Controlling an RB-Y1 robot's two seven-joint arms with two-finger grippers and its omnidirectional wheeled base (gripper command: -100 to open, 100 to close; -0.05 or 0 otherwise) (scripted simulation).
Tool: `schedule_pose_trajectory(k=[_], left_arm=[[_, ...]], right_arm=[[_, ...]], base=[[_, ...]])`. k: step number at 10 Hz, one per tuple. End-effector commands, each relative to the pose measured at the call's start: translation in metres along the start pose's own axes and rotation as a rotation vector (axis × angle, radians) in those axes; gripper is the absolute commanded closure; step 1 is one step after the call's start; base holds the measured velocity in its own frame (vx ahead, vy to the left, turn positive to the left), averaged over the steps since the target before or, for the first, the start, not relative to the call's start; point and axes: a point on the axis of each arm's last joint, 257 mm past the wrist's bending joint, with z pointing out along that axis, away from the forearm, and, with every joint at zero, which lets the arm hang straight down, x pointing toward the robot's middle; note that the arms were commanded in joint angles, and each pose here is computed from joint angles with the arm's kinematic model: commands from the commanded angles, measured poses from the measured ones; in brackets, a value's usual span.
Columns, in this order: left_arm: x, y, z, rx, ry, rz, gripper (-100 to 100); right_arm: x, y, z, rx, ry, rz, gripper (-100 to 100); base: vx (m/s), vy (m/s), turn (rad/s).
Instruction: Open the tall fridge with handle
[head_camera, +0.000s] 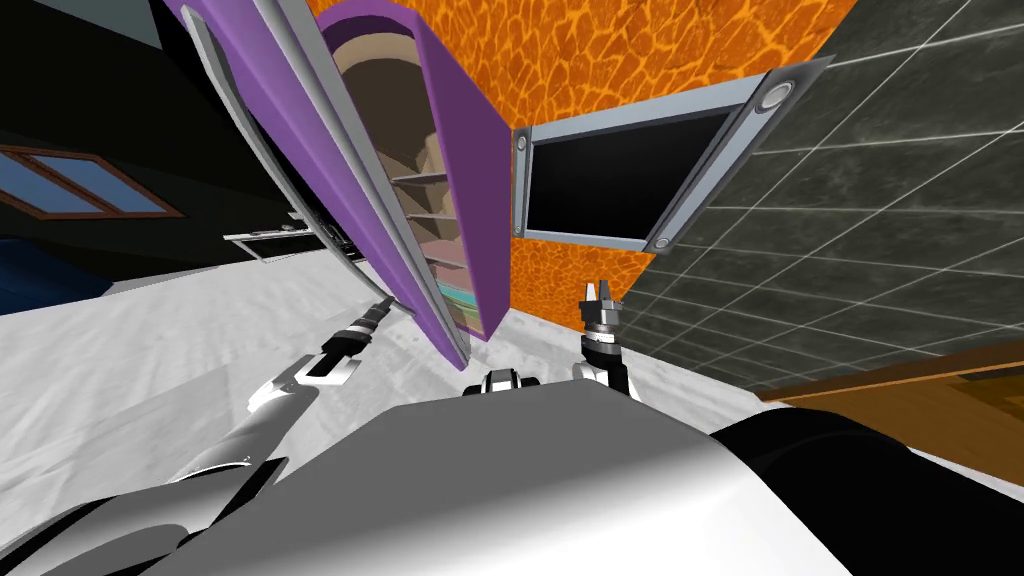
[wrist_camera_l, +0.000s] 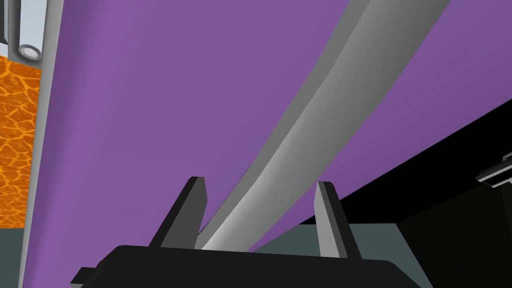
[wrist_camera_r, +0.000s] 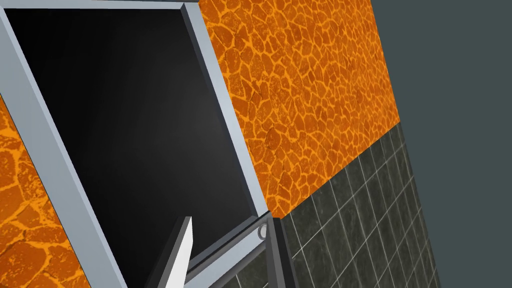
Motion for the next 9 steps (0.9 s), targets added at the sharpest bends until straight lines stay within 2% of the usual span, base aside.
schedule_pose_trajectory(k=[1,2,4,5,7,8,9], left_arm=[[-0.012,0.003,0.014,-0.016,-0.021,0.0,100],[-0.003,0.002,0.021,-0.01,0.008,0.014,100],[-0.015,0.001,0.035,-0.014,-0.014,0.011,100],[-0.006,-0.001,0.04,-0.006,0.016,0.029,100],[-0.02,-0.003,0.055,-0.014,-0.011,0.026,100],[-0.015,-0.003,0.059,-0.012,0.016,0.048,100],[-0.02,-0.006,0.064,-0.01,0.007,0.047,100]], right_arm=[[0.0,0.0,0.0,0.0,0.0,0.0,0],[0.0,0.0,0.0,0.0,0.0,0.0,0],[0.0,0.0,0.0,0.0,0.0,0.0,0],[0.0,0.0,0.0,0.0,0.0,0.0,0],[0.0,0.0,0.0,0.0,0.0,0.0,0],[0.0,0.0,0.0,0.0,0.0,0.0,0],[0.0,0.0,0.0,0.0,0.0,0.0,0]], base=[[-0.048,0.05,0.044],[-0.142,0.104,-0.164],[-0.208,0.133,-0.106],[-0.217,0.13,-0.193],[-0.21,0.15,-0.073],[-0.222,0.173,-0.183],[-0.256,0.197,-0.159]])
